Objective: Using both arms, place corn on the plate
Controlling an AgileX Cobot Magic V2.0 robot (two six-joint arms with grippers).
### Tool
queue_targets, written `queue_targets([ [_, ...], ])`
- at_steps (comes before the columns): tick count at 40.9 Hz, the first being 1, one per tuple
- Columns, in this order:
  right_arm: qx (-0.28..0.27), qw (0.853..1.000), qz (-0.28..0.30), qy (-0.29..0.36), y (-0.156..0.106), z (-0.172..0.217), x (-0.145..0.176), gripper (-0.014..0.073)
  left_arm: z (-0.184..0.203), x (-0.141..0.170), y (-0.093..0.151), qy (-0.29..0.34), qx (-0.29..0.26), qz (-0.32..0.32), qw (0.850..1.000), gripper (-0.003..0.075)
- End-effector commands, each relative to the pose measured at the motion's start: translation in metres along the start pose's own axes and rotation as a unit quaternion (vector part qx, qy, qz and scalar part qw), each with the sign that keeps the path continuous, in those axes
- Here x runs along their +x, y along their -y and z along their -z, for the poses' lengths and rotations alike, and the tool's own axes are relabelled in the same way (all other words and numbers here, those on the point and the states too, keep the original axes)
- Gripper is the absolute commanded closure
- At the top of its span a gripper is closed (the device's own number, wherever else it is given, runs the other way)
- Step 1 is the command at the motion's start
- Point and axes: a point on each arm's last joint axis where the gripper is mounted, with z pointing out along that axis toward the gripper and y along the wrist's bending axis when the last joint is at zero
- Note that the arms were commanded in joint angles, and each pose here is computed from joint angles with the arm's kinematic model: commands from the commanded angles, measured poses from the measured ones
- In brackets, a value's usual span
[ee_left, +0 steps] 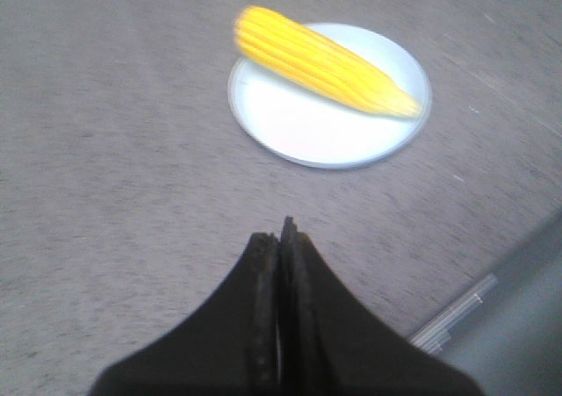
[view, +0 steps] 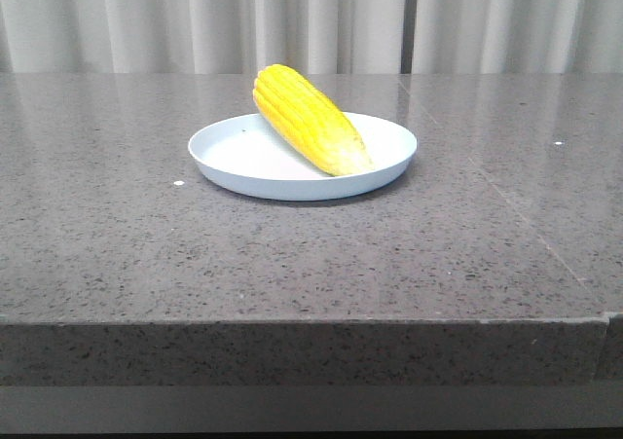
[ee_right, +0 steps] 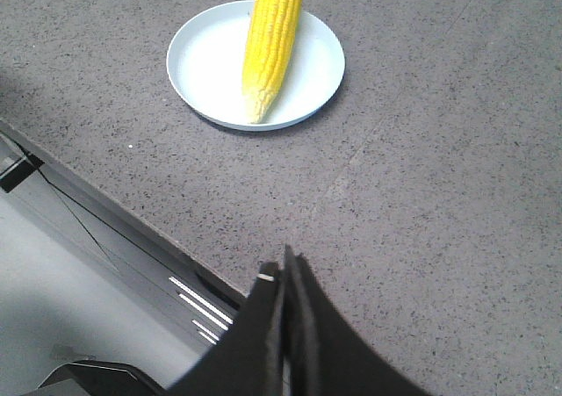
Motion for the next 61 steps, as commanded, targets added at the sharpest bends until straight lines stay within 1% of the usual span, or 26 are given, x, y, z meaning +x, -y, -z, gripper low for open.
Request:
queue_targets([
  [1,0.007,0.999,0.001,0.043,0.001,0.004,-0.011,0.0682,0.013,0.004,-0.010,0.103,-0.052,0.024,0.993,0.0741],
  [5,0.007,0.999,0.001,0.043,0.001,0.004,-0.011,0.0682,0.013,0.030,-0.015,0.143,-0.102,0.037,0.984,0.0741],
  [8,0.007,0.999,0.001,0.043,0.001,0.004,-0.011,0.0682,0.015,0.053,-0.017,0.182,-0.141,0.044,0.972,0.0741],
  [13,0.007,0.999,0.001,0.043,0.001,0.004,-0.011,0.0682,0.007,0.089,-0.017,0.205,-0.186,0.052,0.960,0.0741],
  [17,0.007,0.999,0.001,0.043,0.001,0.004,-0.011,0.0682,-0.001,0.115,-0.016,0.226,-0.209,0.052,0.950,0.0741],
  [20,0.007,0.999,0.001,0.043,0.001,0.004,-0.011,0.0682,-0.010,0.133,-0.014,0.237,-0.217,0.052,0.945,0.0741],
  [26,0.007,0.999,0.001,0.043,0.001,0.004,-0.011,0.0682,-0.018,0.156,-0.011,0.300,-0.232,0.039,0.925,0.0741],
  [28,0.007,0.999,0.001,0.043,0.001,0.004,-0.011,0.0682,-0.020,0.162,-0.010,0.314,-0.232,0.035,0.920,0.0741],
  [30,0.007,0.999,0.001,0.043,0.001,0.004,-0.011,0.0682,-0.024,0.167,-0.010,0.322,-0.231,0.036,0.918,0.0741],
  [32,0.007,0.999,0.001,0.042,0.001,0.004,-0.010,0.0682,-0.025,0.168,-0.011,0.304,-0.231,0.041,0.923,0.0741],
  [35,0.007,0.999,0.001,0.042,0.001,0.004,-0.010,0.0682,-0.026,0.169,-0.011,0.302,-0.231,0.042,0.924,0.0741],
  [47,0.007,0.999,0.001,0.041,0.001,0.003,-0.010,0.0682,-0.025,0.169,-0.012,0.306,-0.235,0.056,0.921,0.0741],
  [61,0.006,0.999,0.001,0.041,0.001,0.003,-0.010,0.0682,-0.025,0.169,-0.012,0.306,-0.235,0.056,0.921,0.0741],
])
